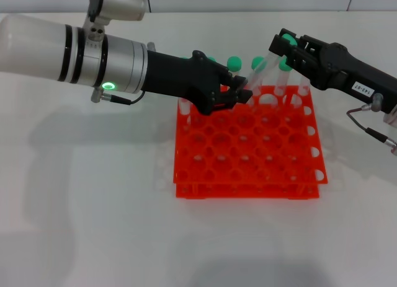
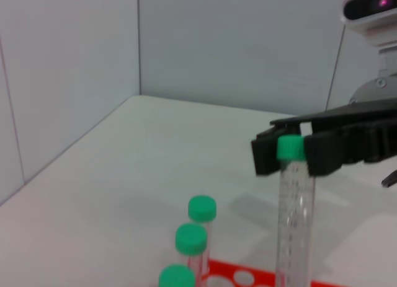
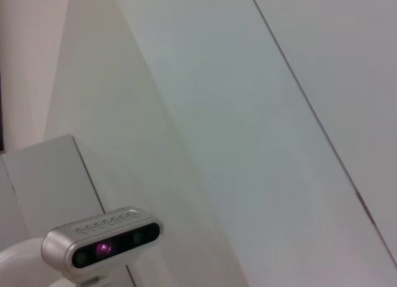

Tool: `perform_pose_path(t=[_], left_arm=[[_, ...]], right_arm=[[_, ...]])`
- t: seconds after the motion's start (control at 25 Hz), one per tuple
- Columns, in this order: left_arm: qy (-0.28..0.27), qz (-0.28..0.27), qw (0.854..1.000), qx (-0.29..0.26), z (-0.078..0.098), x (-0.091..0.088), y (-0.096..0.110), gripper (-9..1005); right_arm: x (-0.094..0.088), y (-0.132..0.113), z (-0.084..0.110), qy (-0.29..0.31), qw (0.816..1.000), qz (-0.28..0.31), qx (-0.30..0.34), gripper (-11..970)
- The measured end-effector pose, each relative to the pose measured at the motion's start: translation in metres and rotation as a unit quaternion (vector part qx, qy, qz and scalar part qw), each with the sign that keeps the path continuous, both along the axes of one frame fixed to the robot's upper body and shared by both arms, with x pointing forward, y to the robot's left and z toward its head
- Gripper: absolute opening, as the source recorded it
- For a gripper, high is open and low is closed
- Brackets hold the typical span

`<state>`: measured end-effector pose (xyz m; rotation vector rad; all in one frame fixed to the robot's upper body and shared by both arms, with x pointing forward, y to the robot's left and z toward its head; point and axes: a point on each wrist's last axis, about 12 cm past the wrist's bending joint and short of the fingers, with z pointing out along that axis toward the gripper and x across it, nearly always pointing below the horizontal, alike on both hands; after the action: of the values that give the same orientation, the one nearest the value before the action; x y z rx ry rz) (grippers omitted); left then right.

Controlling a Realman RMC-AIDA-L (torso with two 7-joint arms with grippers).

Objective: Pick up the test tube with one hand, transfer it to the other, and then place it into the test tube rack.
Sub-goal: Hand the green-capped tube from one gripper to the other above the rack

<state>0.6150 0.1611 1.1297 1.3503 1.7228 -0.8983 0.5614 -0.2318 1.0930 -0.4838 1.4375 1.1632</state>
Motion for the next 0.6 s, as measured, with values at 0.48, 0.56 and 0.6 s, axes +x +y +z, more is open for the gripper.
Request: perform_pose_path(t=[0.48, 0.56, 0.6], left_arm=[[0.018, 0.017, 1.000, -0.011, 0.007, 0.003, 0.000, 379], [0.025, 0.015, 1.000, -0.010, 0.010, 0.002, -0.001, 531], [0.033, 0.016, 0.999, -0.008, 0.013, 0.002, -0.001, 607]], right_arm=[[-0.001, 0.000, 0.000, -0.001, 1.000, 0.004, 0.002, 305], [-0.002, 0.000, 0.000, 0.000, 1.000, 0.006, 0.002, 306], [-0.002, 0.000, 0.000, 0.000, 1.000, 0.006, 0.002, 307]])
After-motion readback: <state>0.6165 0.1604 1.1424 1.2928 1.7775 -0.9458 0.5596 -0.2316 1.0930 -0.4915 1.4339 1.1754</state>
